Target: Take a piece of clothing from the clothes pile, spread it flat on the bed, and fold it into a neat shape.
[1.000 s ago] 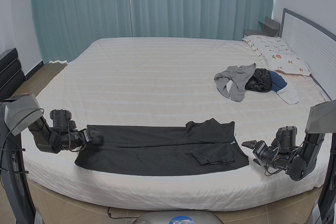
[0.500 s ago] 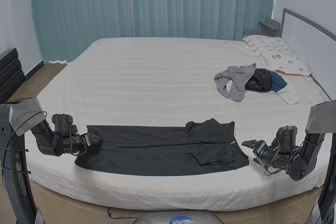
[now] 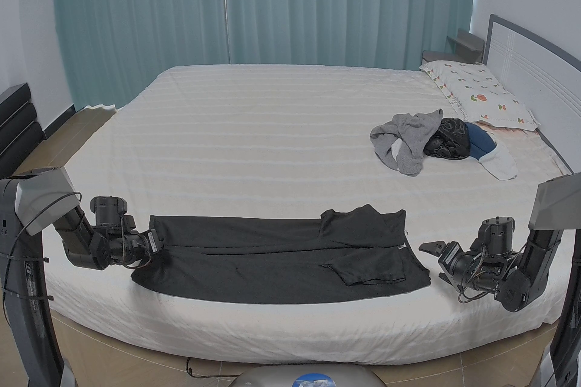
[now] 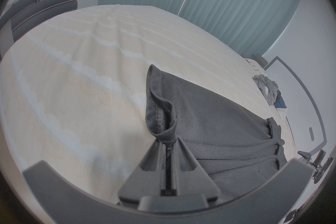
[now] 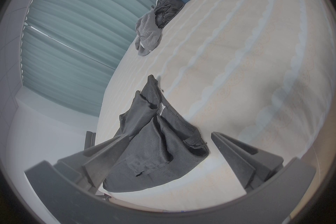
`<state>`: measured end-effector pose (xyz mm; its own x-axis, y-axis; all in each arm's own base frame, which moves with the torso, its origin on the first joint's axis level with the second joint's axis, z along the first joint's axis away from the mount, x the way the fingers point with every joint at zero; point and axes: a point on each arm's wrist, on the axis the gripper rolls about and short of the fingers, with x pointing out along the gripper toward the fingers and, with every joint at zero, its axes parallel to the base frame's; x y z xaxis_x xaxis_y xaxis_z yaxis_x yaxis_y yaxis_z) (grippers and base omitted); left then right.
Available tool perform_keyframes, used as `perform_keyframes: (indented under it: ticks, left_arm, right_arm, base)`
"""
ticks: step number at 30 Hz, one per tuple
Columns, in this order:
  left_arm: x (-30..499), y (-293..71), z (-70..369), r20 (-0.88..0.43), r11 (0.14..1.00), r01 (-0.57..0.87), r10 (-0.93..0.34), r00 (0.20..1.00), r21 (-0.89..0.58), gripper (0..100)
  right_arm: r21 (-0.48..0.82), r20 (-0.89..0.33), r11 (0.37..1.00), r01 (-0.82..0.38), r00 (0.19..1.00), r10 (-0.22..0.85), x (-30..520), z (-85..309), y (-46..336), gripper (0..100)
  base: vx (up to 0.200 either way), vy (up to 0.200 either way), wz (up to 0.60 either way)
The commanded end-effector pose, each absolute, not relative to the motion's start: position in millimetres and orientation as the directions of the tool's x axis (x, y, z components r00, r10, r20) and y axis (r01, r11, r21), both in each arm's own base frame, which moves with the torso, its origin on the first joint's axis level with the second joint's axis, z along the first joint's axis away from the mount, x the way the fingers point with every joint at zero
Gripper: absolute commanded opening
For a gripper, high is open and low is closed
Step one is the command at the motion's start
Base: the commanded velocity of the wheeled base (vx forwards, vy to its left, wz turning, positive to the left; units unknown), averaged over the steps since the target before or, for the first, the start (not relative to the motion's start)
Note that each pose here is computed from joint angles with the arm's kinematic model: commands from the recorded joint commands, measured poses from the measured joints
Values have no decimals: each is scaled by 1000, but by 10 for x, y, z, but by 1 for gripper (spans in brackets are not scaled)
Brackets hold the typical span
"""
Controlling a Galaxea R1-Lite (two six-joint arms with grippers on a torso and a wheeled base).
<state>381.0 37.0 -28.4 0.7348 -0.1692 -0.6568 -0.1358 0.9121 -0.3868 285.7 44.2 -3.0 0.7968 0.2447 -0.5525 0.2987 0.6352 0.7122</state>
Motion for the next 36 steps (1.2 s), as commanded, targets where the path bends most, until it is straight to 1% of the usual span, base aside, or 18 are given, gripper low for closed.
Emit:
perform_keyframes:
  ticks: [1,7,10,16,21,28,36]
  left_arm:
    - [3811,378,-228,-647,912,-135,-166,744,-388,0]
    - [3806,371,-232,-648,911,-134,-168,743,-390,0]
    - [3812,372,-233,-647,911,-134,-167,744,-389,0]
    - [3864,372,-199,-620,909,-125,-165,767,-397,0]
    - [3964,310,-117,-585,874,-150,-174,793,-463,0]
    - [3985,251,-97,-577,867,-144,-186,795,-477,0]
    - [3962,194,-30,-570,869,-130,-195,798,-478,0]
  right_arm:
    - [714,-550,634,299,800,242,2859,-21,431,100]
    - [713,-551,634,300,799,242,2856,-23,430,100]
    - [713,-551,634,300,799,242,2856,-23,430,100]
    - [714,-548,633,298,800,242,2859,-17,431,100]
    - [714,-550,634,299,800,242,2856,-18,430,100]
    - [714,-550,634,298,799,243,2855,-18,435,100]
    - [714,-550,634,298,799,243,2855,-18,435,100]
  base:
    - [0,0,0]
    - [0,0,0]
    - [-200,0,0]
    - [0,0,0]
    - [0,0,0]
    - [0,0,0]
    - [0,-200,0]
